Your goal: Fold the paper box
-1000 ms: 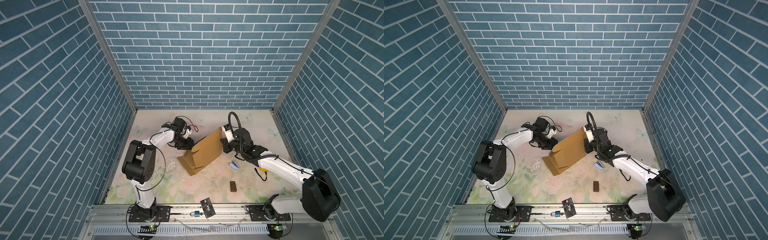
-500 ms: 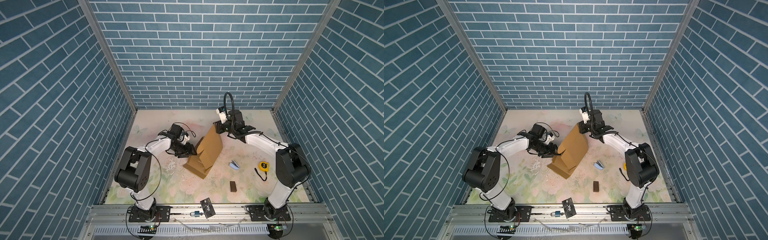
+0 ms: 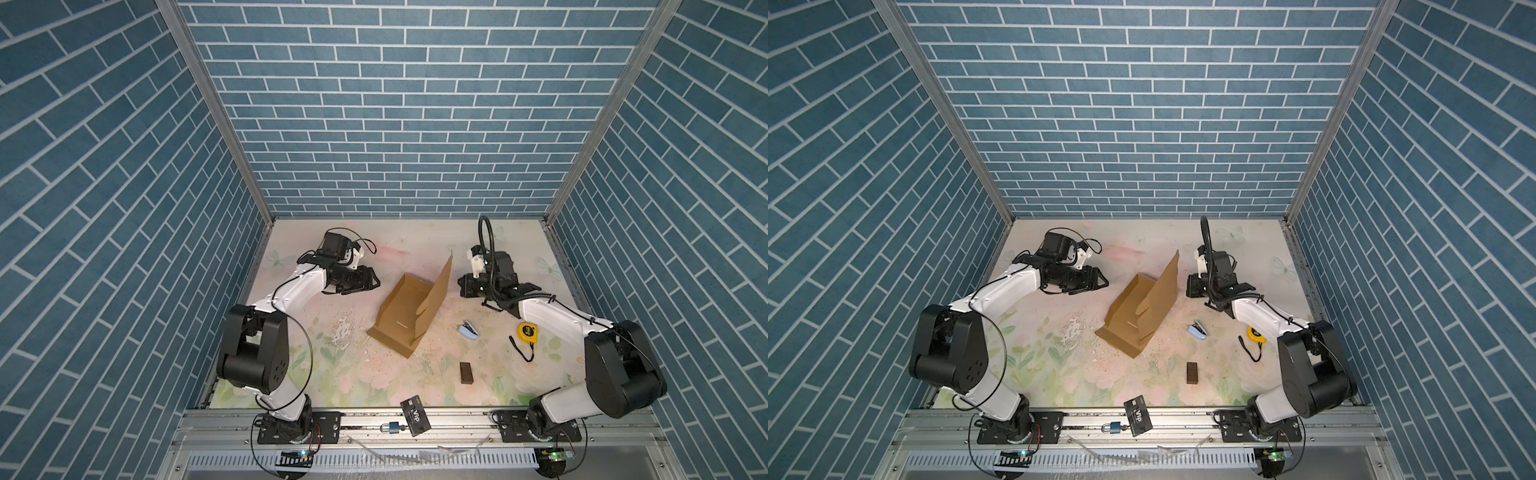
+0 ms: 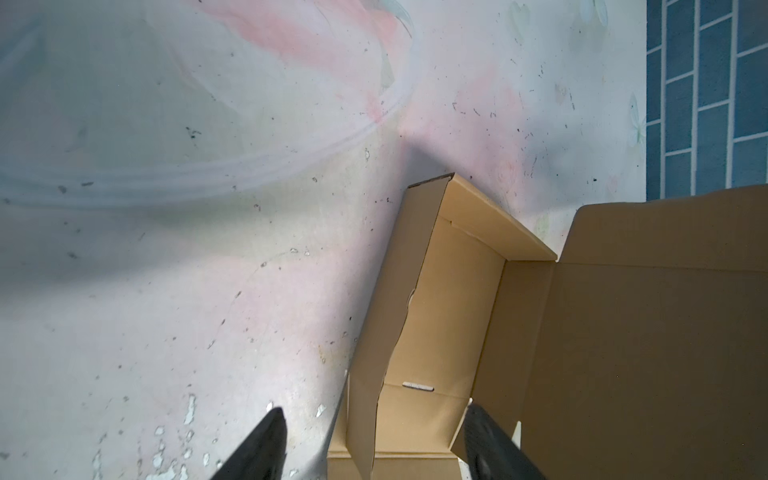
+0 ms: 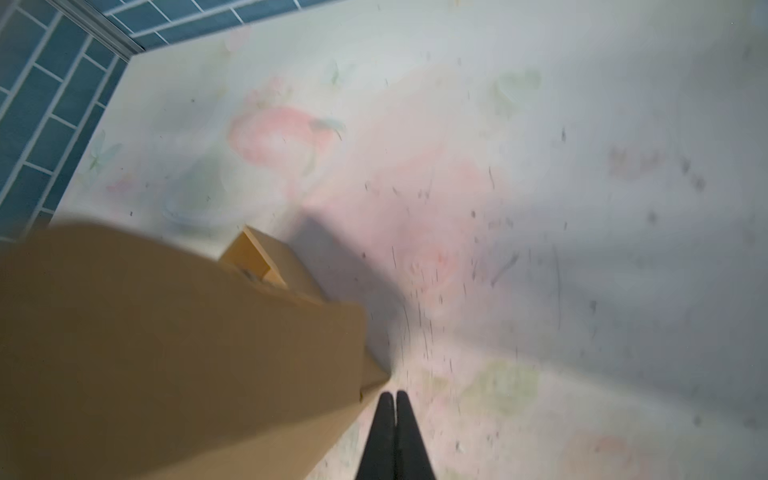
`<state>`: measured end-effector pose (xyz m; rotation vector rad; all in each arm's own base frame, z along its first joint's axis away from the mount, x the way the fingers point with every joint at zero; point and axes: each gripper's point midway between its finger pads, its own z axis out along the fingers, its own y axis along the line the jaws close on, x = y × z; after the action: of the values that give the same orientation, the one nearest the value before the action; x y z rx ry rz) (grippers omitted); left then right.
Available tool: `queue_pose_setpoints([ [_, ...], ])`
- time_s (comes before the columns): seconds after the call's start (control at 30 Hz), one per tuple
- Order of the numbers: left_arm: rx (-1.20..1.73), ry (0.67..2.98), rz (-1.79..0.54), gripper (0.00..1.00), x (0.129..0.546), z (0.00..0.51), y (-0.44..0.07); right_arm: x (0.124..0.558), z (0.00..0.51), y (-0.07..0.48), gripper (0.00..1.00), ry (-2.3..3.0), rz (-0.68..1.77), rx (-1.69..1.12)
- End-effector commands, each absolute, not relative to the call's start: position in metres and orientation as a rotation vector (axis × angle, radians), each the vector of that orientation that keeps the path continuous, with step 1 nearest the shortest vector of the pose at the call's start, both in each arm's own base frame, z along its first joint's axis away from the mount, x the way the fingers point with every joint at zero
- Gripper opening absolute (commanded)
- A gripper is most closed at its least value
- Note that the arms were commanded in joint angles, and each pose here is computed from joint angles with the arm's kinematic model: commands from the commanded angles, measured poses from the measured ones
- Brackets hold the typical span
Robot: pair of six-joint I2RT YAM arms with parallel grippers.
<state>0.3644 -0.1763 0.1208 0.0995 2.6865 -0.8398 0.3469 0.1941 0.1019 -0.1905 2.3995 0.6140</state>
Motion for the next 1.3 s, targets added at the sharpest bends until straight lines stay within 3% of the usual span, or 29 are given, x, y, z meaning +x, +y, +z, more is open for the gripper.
queue_pose_setpoints([
  [0.0,0.143,2.720,-0.918,0.69,0.368,0.115,-0.191,0.329,0.081,0.197,0.00,2.463,0.730,-0.007],
  [0.33,0.245,2.835,-1.045,0.69,0.366,0.088,-0.233,0.322,0.054,0.243,0.00,2.465,1.048,0.101],
  [0.87,-0.084,2.858,-1.337,0.66,0.320,0.082,-0.239,0.382,0.060,0.293,0.00,2.434,1.173,-0.034],
  [1.07,-0.144,2.830,-1.212,0.68,0.313,0.076,-0.211,0.404,0.060,0.319,0.00,2.447,1.315,-0.112],
  [1.27,-0.429,2.695,-1.071,0.67,0.325,0.073,-0.143,0.412,0.067,0.352,0.00,2.442,1.478,-0.259],
])
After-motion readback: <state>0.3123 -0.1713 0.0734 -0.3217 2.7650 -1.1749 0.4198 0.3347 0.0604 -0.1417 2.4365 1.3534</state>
